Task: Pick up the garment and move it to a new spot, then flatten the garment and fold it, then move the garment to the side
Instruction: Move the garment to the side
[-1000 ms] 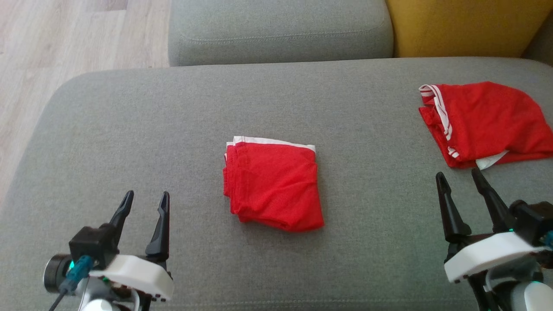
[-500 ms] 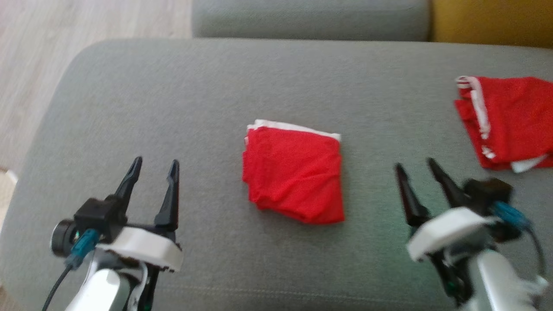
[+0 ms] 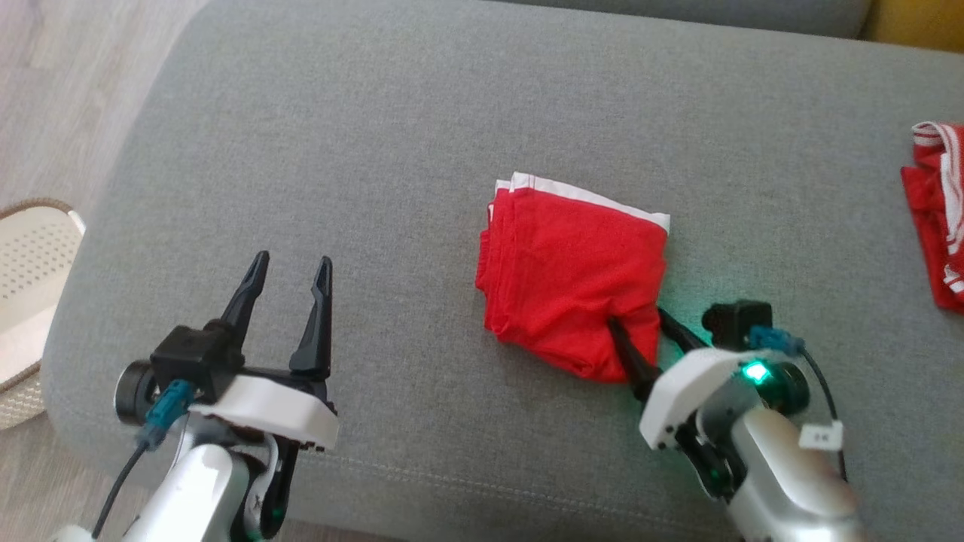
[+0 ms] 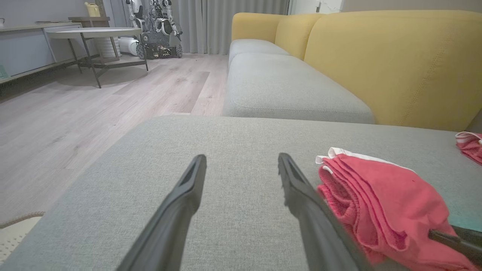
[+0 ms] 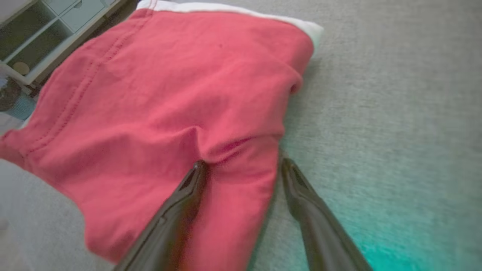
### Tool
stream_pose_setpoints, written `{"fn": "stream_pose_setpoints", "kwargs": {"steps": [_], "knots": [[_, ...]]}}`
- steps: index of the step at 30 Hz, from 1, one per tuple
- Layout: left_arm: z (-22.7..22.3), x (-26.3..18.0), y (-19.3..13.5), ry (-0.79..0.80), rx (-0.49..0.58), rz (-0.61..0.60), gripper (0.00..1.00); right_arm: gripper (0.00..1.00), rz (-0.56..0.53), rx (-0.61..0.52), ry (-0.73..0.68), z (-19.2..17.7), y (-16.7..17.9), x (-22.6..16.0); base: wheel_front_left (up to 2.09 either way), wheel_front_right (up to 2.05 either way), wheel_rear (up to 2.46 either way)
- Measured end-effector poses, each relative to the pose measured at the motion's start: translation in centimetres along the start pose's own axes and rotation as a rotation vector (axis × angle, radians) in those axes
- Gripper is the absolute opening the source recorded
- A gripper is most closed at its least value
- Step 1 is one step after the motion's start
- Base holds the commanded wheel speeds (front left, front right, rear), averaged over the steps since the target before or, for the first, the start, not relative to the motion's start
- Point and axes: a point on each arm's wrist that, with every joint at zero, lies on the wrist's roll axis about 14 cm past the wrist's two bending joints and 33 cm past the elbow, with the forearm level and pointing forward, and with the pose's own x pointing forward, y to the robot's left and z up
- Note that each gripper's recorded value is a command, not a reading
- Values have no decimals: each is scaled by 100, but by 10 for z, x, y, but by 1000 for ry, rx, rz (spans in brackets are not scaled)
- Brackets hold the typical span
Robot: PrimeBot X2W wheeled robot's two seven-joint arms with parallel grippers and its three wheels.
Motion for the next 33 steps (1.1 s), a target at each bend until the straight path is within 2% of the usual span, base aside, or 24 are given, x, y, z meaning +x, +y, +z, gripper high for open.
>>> {"fn": "stream_pose_setpoints", "kwargs": {"steps": [1, 2, 4, 10, 16, 33], "knots": [[-2, 0, 1, 6, 1, 3, 100, 100, 11, 8, 4, 0, 2, 3, 0, 0, 0], [-4, 1, 2, 10, 2, 5, 100, 50, 19, 15, 5, 1, 4, 6, 0, 0, 0], [-4, 4, 1, 9, 4, 2, 100, 0, 35, 18, 10, 4, 8, 11, 0, 0, 0], [-4, 13, -6, 3, 3, -24, 100, 0, 40, 20, 17, 4, 7, 12, 0, 0, 0], [-3, 23, -23, -9, -6, -74, 100, 0, -5, -19, -14, 13, -9, 5, 0, 0, 0], [-5, 68, -131, -22, -48, -392, 100, 0, -321, -59, -121, 34, -129, -89, 0, 0, 0]]}}
